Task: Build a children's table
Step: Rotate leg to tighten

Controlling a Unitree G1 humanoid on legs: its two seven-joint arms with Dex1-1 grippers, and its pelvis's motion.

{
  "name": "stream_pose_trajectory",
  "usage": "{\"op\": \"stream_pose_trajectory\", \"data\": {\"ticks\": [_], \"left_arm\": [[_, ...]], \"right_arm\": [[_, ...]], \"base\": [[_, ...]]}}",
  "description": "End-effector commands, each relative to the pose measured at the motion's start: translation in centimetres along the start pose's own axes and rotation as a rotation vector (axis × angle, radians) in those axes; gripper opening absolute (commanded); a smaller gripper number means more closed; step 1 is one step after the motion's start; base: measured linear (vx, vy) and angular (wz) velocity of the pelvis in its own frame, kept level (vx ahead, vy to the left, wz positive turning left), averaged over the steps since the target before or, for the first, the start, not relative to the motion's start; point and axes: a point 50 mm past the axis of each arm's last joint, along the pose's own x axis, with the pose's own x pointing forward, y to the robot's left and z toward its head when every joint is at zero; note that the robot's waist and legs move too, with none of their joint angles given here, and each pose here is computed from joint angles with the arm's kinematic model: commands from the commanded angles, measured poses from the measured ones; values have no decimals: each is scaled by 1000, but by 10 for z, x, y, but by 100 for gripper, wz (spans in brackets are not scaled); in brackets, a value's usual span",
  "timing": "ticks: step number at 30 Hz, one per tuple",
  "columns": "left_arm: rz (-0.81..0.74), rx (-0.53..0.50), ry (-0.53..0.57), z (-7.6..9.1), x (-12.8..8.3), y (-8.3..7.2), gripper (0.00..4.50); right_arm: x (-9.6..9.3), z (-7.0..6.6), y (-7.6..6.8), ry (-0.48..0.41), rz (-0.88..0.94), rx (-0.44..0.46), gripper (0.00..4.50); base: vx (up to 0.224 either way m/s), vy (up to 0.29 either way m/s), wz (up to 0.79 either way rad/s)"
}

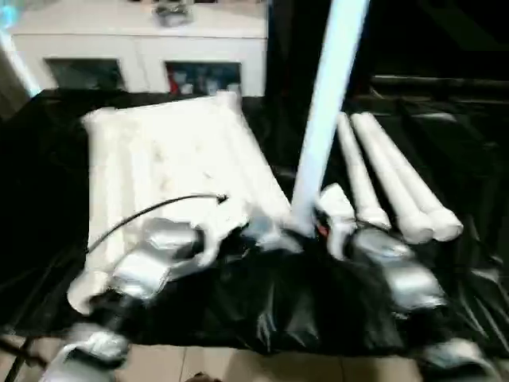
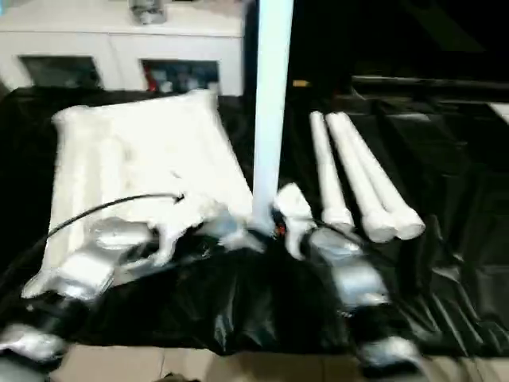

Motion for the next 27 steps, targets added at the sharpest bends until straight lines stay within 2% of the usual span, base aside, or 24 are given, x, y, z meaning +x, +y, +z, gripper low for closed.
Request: {"op": "stream_pose_trajectory", "data": {"ticks": [1,7,8,10,12,16,21,27], "left_arm": [[6,-16,-67,22,23,-15,0],[40,0,-79,31,34,-23,0],[37,7,-79,30,34,-24,0],[36,10,-79,30,34,-24,0],[23,13,-82,29,32,-24,0],[-60,39,-92,24,22,-24,0],[-143,68,-98,19,12,-23,0],[-290,90,-82,10,-5,-22,0]], "right_arm": [[15,-12,19,59,-42,62,272],[29,-4,30,18,-107,66,272],[29,-2,30,8,-99,76,307],[31,0,30,-5,-97,95,307],[31,3,29,-20,-92,94,347],[25,10,26,-34,31,-14,352],[13,9,23,-17,186,-109,352],[-10,7,17,22,410,-170,352]], "base": [[0,0,0],[0,0,0],[0,0,0],[0,0,0],[0,0,0],[0,0,0],[0,0,0],[0,0,0]]}}
